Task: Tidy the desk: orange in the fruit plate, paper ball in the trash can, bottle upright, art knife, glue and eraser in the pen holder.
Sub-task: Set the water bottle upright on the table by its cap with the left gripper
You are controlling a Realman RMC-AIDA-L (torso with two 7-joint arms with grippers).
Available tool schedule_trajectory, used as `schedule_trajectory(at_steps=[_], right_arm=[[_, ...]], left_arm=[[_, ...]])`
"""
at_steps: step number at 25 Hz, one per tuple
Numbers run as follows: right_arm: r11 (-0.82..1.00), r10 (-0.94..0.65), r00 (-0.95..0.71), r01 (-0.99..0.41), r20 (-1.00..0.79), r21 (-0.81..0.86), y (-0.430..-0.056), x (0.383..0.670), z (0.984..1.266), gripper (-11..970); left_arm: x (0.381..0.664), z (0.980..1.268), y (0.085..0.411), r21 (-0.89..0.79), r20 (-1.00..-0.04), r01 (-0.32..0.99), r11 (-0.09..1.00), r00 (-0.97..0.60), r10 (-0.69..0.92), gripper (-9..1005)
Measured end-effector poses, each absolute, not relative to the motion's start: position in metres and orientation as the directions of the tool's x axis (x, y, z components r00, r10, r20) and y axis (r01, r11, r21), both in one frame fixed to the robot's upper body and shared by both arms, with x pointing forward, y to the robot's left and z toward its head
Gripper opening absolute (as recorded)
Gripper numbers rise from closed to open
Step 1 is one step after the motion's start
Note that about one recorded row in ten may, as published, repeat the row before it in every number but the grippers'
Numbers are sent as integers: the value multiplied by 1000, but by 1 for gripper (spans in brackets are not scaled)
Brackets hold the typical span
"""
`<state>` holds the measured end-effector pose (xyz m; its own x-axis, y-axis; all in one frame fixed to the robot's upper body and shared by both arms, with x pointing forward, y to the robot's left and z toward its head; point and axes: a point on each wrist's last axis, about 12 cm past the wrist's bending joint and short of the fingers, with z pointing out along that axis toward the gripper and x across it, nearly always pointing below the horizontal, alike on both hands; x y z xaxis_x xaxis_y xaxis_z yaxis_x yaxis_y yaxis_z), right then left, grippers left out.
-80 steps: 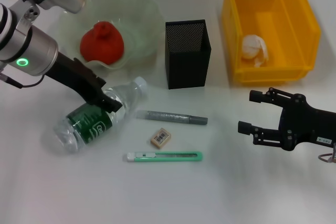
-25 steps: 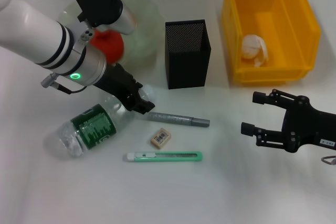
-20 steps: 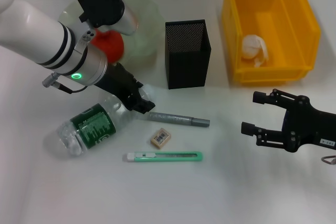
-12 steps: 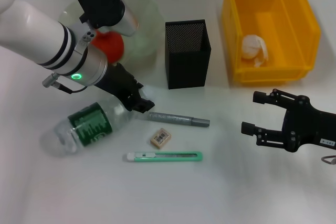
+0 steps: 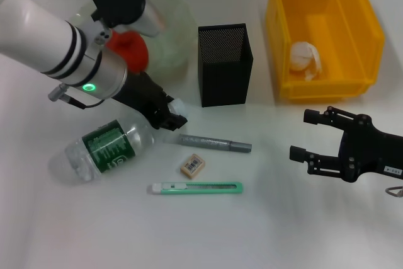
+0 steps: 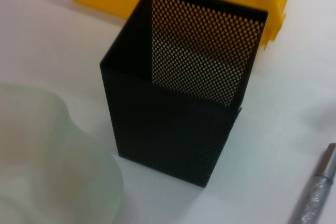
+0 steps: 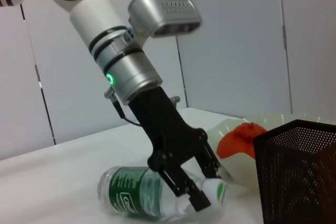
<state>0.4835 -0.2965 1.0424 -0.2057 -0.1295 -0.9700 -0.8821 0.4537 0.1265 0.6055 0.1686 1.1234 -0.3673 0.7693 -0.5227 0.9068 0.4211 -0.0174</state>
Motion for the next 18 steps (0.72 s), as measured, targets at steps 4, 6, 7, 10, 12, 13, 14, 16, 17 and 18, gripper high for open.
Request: schedule_trajectory(at_steps=[4,6,7,10,12,13,14,16,17,18], right_arm=[[454,-129,-206,-882,-970,126,-297,484,1042,823],[454,-129,-206,-882,-970,127,-296,483,1042,823],[454,-128,-206,-882,-970,127,-296,483,1042,823],[452,-127,-205,-883,-970,128,-295,484,1042,823],[450,-126,-204,-884,-971,128,-295,484,1043,823],[450,-126,-204,-884,-971,128,-295,484,1043,823],[449,-127,-205,-885,-971,128,-294,484,1043,824],[445,-129,-205,-886,-970,128,-294,484,1042,824],[442,-131,-205,-888,-970,128,-293,485,1042,824],[442,-131,-205,-888,-970,128,-293,485,1042,824]], left_arm=[[602,1141,177,-9,-571,908,420,-349,743,443],[601,1146,179,-3,-581,907,421,-344,738,443],[599,1154,184,10,-596,906,423,-335,730,442],[597,1162,187,23,-608,905,424,-324,725,442],[595,1171,193,33,-620,903,428,-317,717,441],[595,1171,193,33,-620,903,428,-317,717,441],[594,1173,195,34,-624,902,431,-318,714,441],[593,1178,199,37,-632,899,437,-318,707,442],[591,1181,203,40,-636,896,442,-318,703,442],[591,1181,203,40,-636,896,442,-318,703,442]])
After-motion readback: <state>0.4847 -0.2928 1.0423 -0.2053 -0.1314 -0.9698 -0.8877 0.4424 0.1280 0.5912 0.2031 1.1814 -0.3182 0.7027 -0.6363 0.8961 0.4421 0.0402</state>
